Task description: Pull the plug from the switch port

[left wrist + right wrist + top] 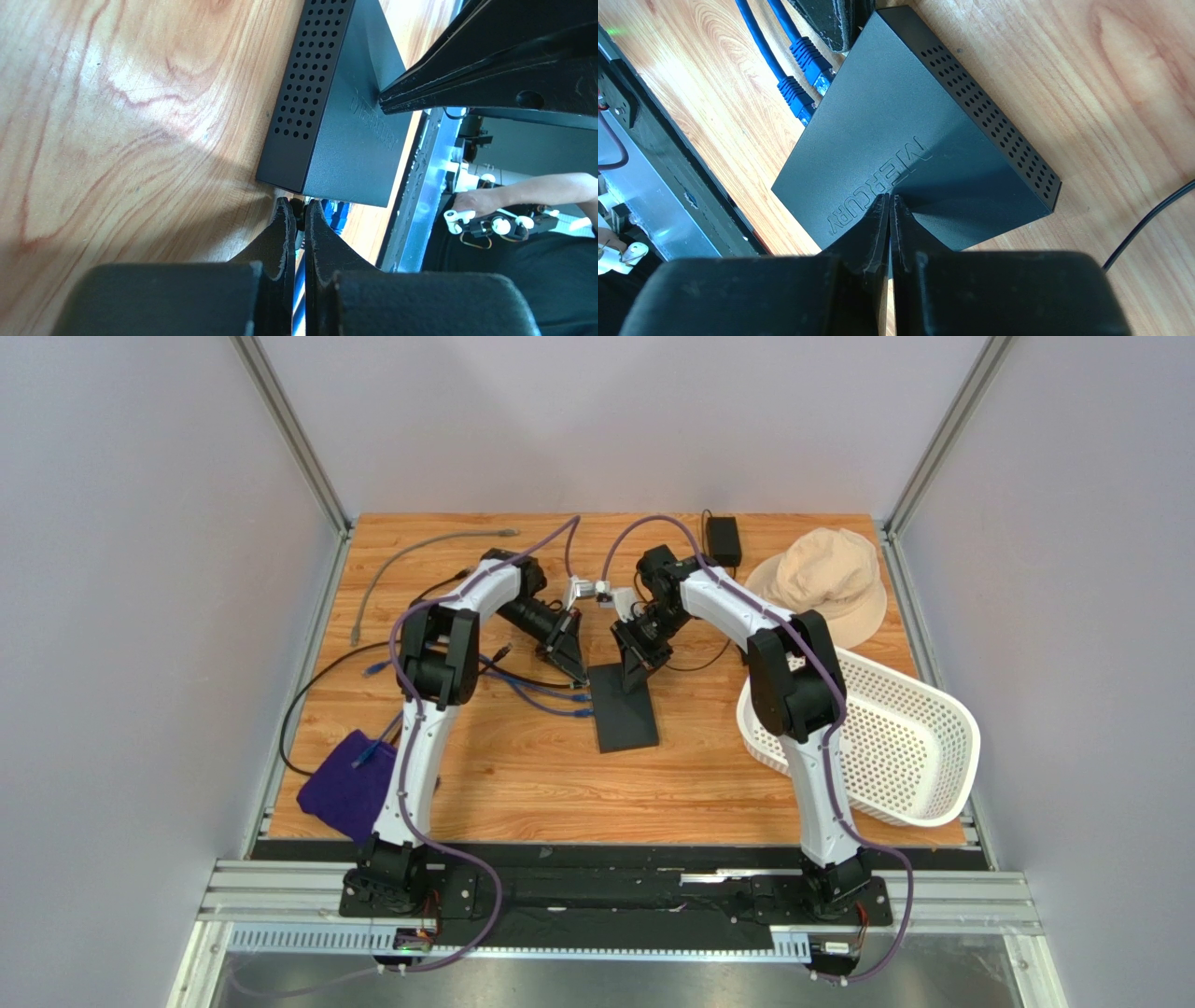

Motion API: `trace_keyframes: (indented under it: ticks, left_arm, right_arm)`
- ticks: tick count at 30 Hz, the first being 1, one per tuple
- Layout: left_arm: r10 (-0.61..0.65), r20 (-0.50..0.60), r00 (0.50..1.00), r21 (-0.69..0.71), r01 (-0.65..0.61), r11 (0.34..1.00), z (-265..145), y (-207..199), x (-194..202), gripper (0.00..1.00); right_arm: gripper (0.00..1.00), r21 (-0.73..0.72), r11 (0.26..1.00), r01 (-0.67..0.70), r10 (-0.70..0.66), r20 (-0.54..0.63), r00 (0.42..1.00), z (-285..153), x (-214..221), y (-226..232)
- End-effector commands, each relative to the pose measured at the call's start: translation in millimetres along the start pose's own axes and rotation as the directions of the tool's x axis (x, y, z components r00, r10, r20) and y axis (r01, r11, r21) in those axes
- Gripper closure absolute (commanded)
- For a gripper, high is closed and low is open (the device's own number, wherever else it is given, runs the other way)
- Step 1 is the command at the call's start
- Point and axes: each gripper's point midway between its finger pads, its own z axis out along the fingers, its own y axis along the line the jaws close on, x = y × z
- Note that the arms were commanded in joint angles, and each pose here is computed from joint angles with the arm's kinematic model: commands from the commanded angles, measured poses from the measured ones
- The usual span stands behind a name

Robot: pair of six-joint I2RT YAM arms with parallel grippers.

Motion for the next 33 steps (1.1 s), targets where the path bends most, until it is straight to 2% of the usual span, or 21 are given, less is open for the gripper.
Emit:
trace_keyframes:
  ticks: [1,7,17,18,21,24,33]
  left_arm:
    - [-0.123,-0.039,0.992,0.086,0.126,0.988,-10,-24,15,1.00]
    - [-0.090,-0.020,0.996,0.063,0.091,0.994,-14,-23,1,1.00]
    - [-0.098,-0.071,0.993,0.060,0.102,0.993,-13,-20,20,1.00]
    - [-0.135,-0.085,0.987,0.038,0.139,0.990,-12,-15,26,0.82]
    - [-0.126,-0.062,0.990,0.006,0.126,0.992,-12,-9,22,0.60]
    - [-0.127,-0.058,0.990,0.021,0.129,0.991,-10,-8,21,0.56]
    - [-0.140,-0.089,0.986,0.057,0.145,0.988,-1,-10,28,0.55]
  right_arm:
    - [0.96,0.117,0.993,-0.008,0.021,-0.115,0.993,23,31,-39]
    - [0.96,0.116,0.993,-0.007,0.021,-0.116,0.993,24,32,-40]
    - [0.96,0.116,0.993,-0.005,0.019,-0.116,0.993,24,31,-41]
    - [0.96,0.114,0.993,-0.001,0.014,-0.116,0.993,25,31,-40]
    - [0.96,0.116,0.993,-0.002,0.015,-0.116,0.993,25,31,-40]
    - [0.96,0.116,0.993,0.000,0.014,-0.116,0.993,24,31,-40]
    - [0.96,0.120,0.993,0.002,0.012,-0.117,0.993,23,31,-40]
